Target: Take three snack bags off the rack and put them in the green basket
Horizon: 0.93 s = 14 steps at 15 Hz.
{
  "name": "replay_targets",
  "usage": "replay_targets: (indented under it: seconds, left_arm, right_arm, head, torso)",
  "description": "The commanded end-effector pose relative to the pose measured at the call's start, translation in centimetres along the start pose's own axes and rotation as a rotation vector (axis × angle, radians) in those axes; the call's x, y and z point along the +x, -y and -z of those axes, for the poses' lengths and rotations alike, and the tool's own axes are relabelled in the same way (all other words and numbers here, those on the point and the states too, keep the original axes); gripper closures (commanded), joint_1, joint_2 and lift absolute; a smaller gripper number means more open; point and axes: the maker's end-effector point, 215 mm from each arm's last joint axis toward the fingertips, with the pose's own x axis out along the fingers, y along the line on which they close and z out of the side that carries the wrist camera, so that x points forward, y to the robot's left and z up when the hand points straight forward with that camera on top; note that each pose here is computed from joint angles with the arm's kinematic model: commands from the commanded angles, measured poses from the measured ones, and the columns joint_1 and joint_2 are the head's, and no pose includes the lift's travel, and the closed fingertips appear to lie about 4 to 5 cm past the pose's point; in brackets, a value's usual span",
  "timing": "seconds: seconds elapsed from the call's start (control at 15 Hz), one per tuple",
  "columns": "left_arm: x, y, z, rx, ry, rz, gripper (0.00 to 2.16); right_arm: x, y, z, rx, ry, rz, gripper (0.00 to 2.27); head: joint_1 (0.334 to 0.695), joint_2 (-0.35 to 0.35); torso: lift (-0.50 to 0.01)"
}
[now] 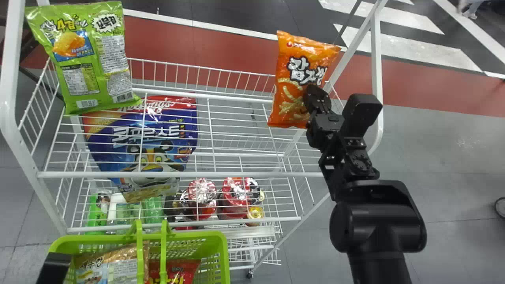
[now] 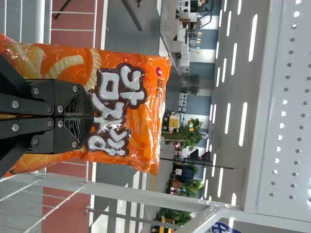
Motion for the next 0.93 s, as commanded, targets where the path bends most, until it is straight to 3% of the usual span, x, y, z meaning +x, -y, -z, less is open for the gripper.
replay_targets:
  seconds: [0.0,0.4,0.87]
  left_arm:
    - [0.0,0.0,0.0,-0.001,0.0,-0.001,1.91]
    - [0.0,-0.3,-0.1,0.001,0.006,-0.007,1.91]
    - [0.1,-0.5,0.1,0.013,0.026,-0.019,1.91]
  right_arm:
    - [-2.6,-1.0,-1.9,0.017,0.034,-0.024,2.24]
    - [-12.0,-5.2,-2.8,0.119,-0.055,-0.151,2.24]
    - [-21.8,-16.1,8.7,0.193,-0.592,-0.463,2.24]
  head:
    - [0.695,-0.35]
    - [0.695,-0.35]
    - [0.695,-0.35]
  torso:
    - [-0.027]
    - [-0.027]
    - [-0.027]
